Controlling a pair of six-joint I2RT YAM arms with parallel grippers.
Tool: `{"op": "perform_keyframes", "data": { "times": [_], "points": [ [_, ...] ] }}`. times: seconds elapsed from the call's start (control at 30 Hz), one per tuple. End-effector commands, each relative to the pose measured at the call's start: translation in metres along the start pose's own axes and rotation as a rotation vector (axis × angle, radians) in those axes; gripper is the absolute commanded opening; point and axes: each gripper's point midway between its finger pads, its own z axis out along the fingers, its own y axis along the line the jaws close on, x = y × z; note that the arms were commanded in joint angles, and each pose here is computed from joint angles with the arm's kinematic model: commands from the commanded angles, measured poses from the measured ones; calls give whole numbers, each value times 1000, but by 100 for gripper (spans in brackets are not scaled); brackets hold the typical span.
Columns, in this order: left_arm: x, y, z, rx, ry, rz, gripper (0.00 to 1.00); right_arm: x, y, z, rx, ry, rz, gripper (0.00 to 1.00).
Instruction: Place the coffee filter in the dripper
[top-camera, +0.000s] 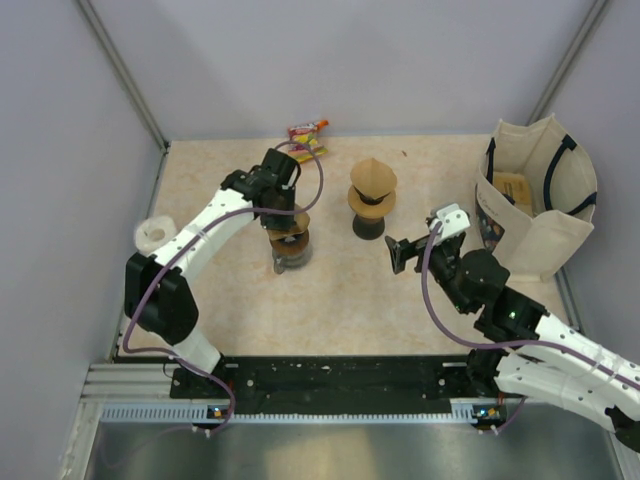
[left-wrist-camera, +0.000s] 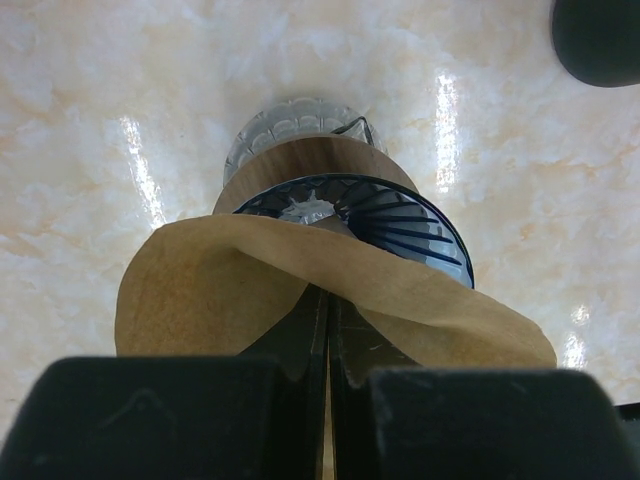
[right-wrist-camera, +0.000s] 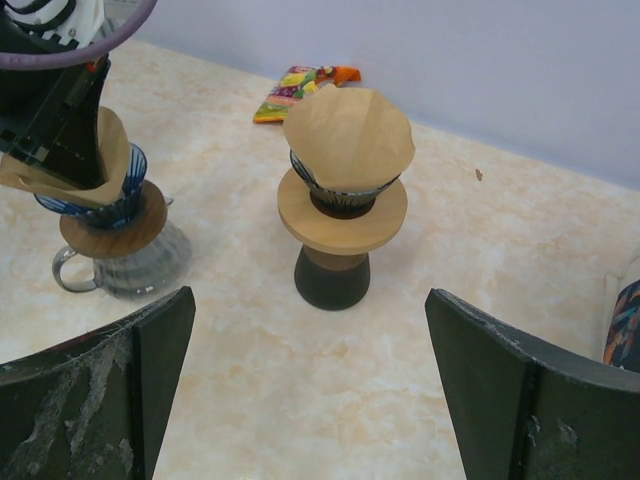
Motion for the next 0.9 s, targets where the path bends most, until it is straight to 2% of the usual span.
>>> {"op": "perform_keyframes", "data": {
  "times": [0.0,0.27,0.87],
  "points": [
    [-8,-4,-10,19,-36,-4,2,-4,-1,-1,4,-17,2,99],
    [-14,-10,-3,34,-36,6,5,-4,-1,-2,4,-17,2,99],
    [1,0,0,-14,37,24,7,-2,-4,-2,19,-12,-8,99]
  ]
}}
